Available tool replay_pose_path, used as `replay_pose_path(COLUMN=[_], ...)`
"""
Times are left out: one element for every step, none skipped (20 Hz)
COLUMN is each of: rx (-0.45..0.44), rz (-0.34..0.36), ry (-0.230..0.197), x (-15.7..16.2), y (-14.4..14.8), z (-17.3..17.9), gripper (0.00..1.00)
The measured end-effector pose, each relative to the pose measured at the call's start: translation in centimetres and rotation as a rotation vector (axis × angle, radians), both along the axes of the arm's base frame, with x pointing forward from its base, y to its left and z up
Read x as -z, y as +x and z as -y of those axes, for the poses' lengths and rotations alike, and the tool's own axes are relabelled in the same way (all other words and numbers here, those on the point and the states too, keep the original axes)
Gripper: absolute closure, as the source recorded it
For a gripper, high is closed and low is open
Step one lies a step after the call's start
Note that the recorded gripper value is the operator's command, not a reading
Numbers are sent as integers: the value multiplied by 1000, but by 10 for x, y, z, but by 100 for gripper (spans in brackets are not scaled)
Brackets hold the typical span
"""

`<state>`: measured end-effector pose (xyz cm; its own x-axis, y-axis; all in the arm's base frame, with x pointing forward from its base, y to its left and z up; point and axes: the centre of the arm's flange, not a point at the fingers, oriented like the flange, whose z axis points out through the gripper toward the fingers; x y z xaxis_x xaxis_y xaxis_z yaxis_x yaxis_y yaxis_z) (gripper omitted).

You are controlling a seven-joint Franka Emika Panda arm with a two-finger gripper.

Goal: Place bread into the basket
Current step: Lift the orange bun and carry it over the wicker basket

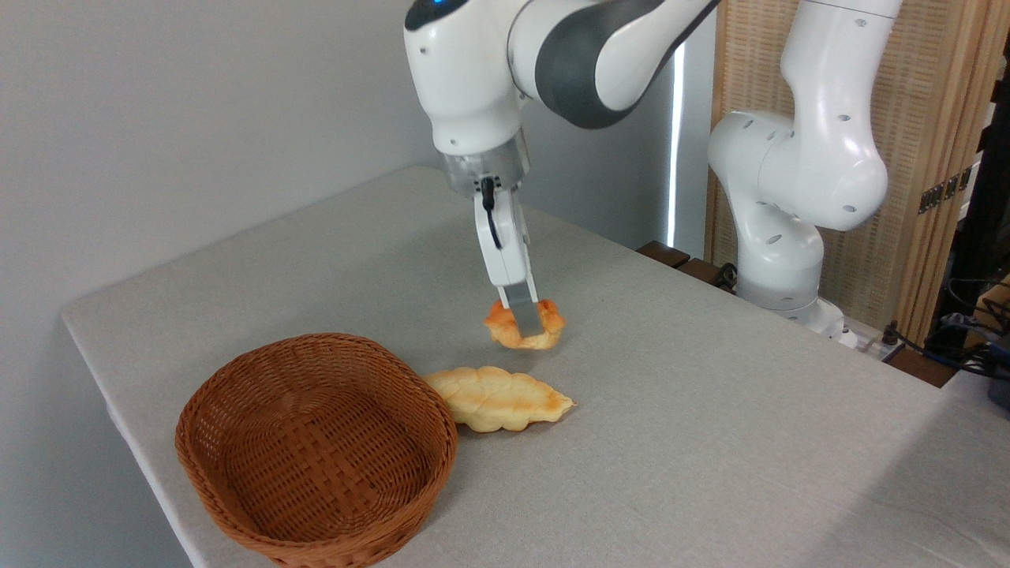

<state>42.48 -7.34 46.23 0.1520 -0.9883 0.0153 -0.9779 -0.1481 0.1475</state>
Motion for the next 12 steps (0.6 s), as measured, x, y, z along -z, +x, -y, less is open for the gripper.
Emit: replay_pose_path(rx=[-5, -16, -32, -52, -69, -83, -98, -128, -160, -194, -232, -274], rz=[14, 29, 44, 59, 74, 87, 97, 101, 102, 102, 101, 105], ry=[-15, -37, -62, -88, -109, -129, -149, -170, -187, -206, -225, -244], x=[-9, -18, -27, -37, -45, -53, -60, -65, -69, -72, -75, -77], y=[3, 6, 9, 13, 17, 20, 23, 26, 29, 34, 41, 51], z=[1, 2, 1, -4, -8, -11, -11, -10, -8, -5, -1, 4], gripper=[57, 57, 57, 57, 57, 57, 57, 57, 57, 57, 57, 57])
